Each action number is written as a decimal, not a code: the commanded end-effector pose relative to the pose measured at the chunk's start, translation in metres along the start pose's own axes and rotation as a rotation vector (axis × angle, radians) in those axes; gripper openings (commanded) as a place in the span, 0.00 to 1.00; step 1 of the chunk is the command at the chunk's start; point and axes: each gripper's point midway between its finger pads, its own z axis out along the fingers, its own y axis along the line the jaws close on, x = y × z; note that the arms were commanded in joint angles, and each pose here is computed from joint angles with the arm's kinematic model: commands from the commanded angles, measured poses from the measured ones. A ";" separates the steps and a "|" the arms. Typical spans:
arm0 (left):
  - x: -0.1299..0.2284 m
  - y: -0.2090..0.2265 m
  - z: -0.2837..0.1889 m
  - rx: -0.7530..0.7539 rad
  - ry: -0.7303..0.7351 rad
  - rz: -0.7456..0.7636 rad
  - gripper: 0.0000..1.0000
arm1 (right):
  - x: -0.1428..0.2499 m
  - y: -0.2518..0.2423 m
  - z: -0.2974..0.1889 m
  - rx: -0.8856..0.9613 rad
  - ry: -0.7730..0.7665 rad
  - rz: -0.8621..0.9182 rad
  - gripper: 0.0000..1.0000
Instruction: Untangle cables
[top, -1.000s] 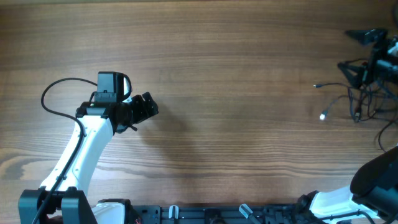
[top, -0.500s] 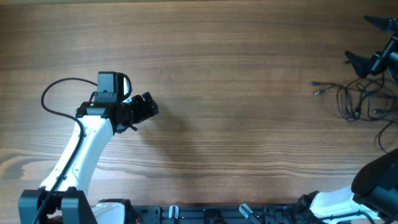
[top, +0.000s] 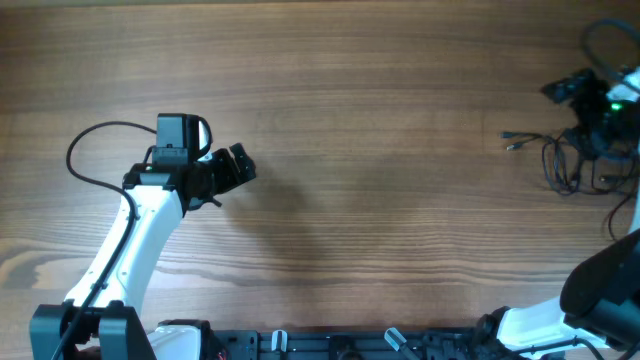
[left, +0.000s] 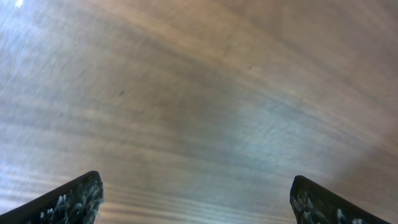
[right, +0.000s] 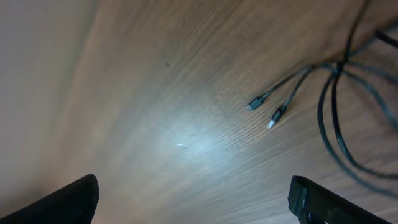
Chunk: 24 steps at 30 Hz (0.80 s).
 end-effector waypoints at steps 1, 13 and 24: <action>-0.005 -0.031 -0.002 0.063 -0.053 0.085 0.98 | 0.014 0.023 0.023 0.072 0.013 -0.320 1.00; 0.006 -0.040 0.001 -0.206 -0.188 0.368 1.00 | 0.104 0.080 0.058 0.248 0.135 -0.697 1.00; 0.052 0.004 -0.023 -0.243 0.045 0.180 1.00 | 0.145 0.084 0.047 0.204 0.248 -0.654 0.89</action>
